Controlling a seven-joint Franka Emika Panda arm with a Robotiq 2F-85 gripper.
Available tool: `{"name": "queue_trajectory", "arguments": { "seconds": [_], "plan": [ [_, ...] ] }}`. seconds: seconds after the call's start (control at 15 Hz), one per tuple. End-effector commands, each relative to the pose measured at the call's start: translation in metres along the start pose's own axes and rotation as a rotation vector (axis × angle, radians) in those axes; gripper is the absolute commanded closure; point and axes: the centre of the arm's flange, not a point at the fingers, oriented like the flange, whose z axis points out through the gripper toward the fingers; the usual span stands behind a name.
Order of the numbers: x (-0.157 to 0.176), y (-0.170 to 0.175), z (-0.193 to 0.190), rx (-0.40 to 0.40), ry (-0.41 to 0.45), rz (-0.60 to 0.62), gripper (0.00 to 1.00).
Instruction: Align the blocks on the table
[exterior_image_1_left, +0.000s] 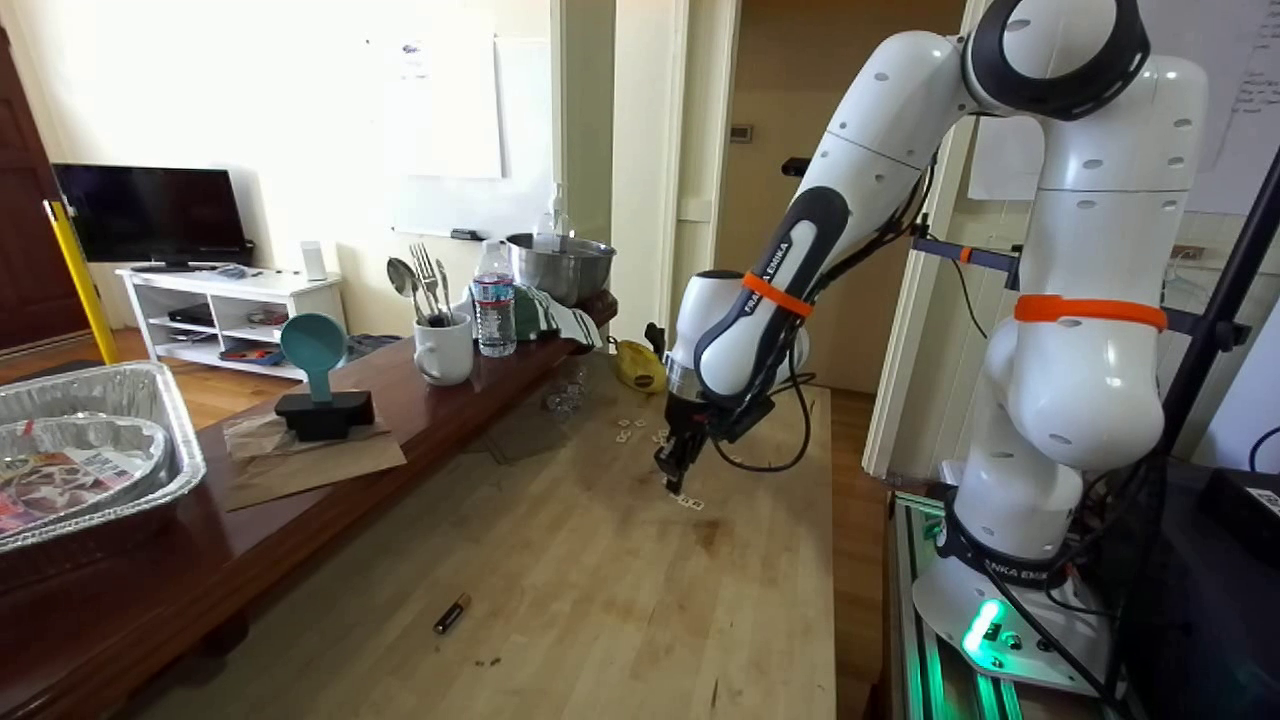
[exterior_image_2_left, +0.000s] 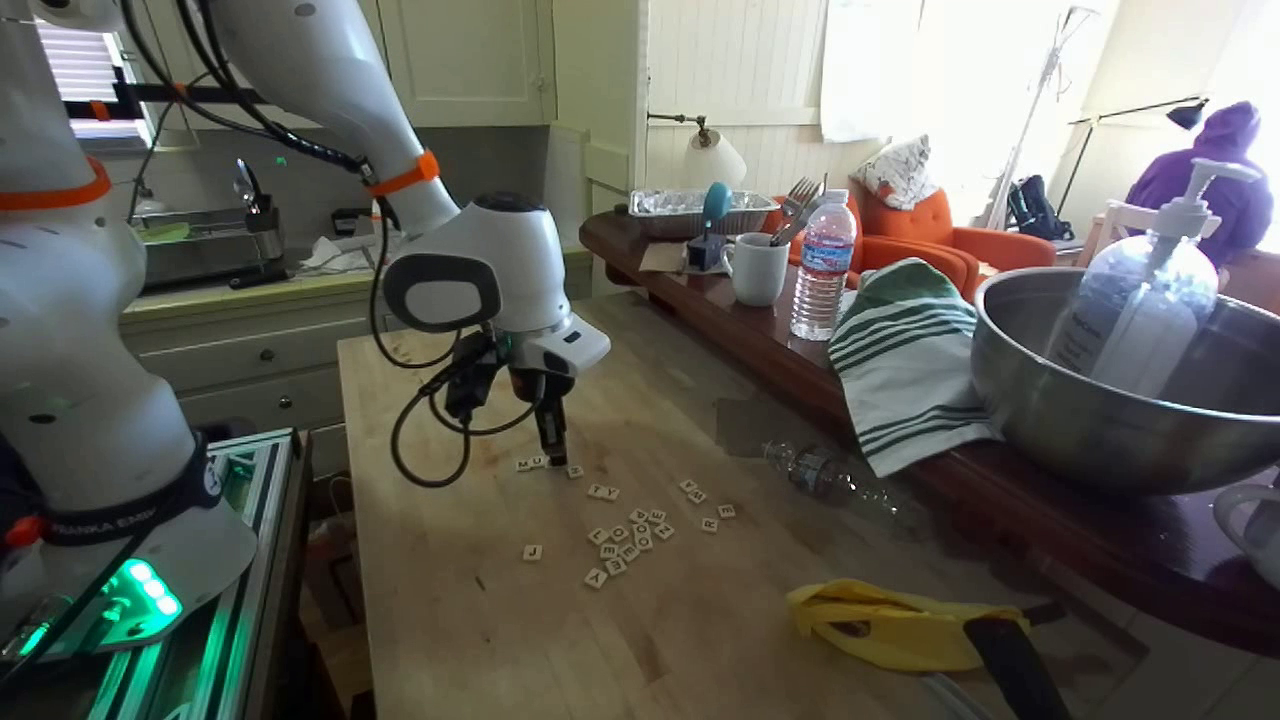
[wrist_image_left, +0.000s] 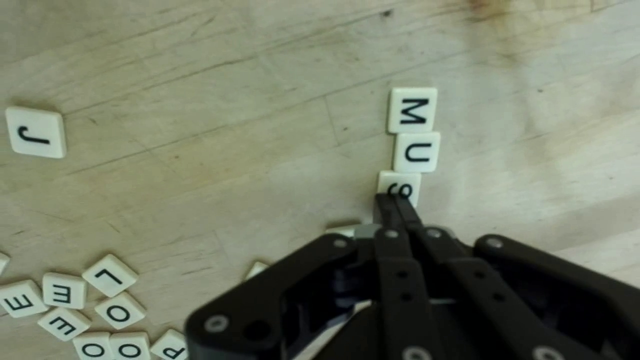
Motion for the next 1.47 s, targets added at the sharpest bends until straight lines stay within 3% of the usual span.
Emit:
{"name": "queue_trajectory", "arguments": {
  "seconds": [0.0,0.33,1.4],
  "plan": [
    [-0.007,-0.001,-0.011,-0.013,0.029,-0.021,1.0],
    [-0.001,0.003,-0.019,-0.019,0.051,-0.05,1.0],
    [0.02,0.021,0.011,-0.048,0.063,-0.041,1.0]
  ]
}}
